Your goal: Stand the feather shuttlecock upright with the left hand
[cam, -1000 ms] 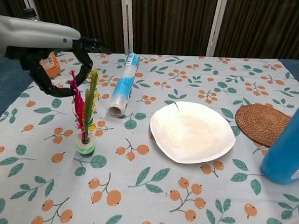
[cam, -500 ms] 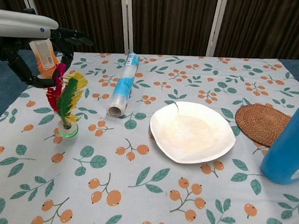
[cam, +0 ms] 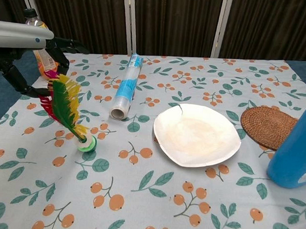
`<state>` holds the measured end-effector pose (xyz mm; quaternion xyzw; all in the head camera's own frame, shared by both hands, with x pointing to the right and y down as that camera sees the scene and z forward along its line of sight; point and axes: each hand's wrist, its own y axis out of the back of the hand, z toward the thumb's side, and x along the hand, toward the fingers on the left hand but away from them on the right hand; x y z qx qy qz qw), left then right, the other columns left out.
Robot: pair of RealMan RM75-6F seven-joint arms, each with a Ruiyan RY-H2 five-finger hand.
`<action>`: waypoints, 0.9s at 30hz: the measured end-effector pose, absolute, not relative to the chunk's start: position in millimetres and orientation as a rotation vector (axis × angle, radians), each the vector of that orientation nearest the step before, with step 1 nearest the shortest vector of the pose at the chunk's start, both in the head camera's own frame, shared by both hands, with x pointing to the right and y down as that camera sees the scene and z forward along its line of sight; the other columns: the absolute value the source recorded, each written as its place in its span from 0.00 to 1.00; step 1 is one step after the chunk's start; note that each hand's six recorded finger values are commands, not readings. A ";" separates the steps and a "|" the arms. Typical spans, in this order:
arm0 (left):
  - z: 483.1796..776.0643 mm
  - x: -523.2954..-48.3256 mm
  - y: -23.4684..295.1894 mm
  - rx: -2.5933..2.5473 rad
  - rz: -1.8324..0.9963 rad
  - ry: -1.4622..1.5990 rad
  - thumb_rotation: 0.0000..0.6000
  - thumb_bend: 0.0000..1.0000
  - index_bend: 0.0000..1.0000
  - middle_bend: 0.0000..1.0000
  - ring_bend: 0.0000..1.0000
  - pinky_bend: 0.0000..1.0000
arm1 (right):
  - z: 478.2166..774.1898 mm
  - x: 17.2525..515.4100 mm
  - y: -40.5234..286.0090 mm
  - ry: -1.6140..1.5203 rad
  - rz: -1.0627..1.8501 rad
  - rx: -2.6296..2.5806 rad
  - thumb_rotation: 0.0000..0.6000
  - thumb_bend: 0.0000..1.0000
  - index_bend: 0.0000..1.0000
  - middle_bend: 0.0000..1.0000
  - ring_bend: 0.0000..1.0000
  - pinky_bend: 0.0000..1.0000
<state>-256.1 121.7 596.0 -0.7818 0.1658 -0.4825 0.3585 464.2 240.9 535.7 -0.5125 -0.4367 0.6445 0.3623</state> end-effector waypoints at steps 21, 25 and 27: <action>597.0 -287.5 116.1 -1.985 -1.288 0.506 1.00 0.36 0.20 0.00 0.00 0.00 | 535.9 464.2 241.0 -1.124 1.662 -1.318 1.00 0.17 0.14 0.00 0.00 0.00; 591.6 -292.5 113.2 -1.968 -1.286 0.538 1.00 0.35 0.14 0.00 0.00 0.00 | 536.0 464.3 241.0 -1.122 1.663 -1.319 1.00 0.17 0.14 0.00 0.00 0.00; 586.8 -296.7 112.0 -1.949 -1.280 0.560 1.00 0.33 0.13 0.00 0.00 0.00 | 536.1 464.2 241.1 -1.123 1.663 -1.320 1.00 0.17 0.14 0.00 0.00 0.00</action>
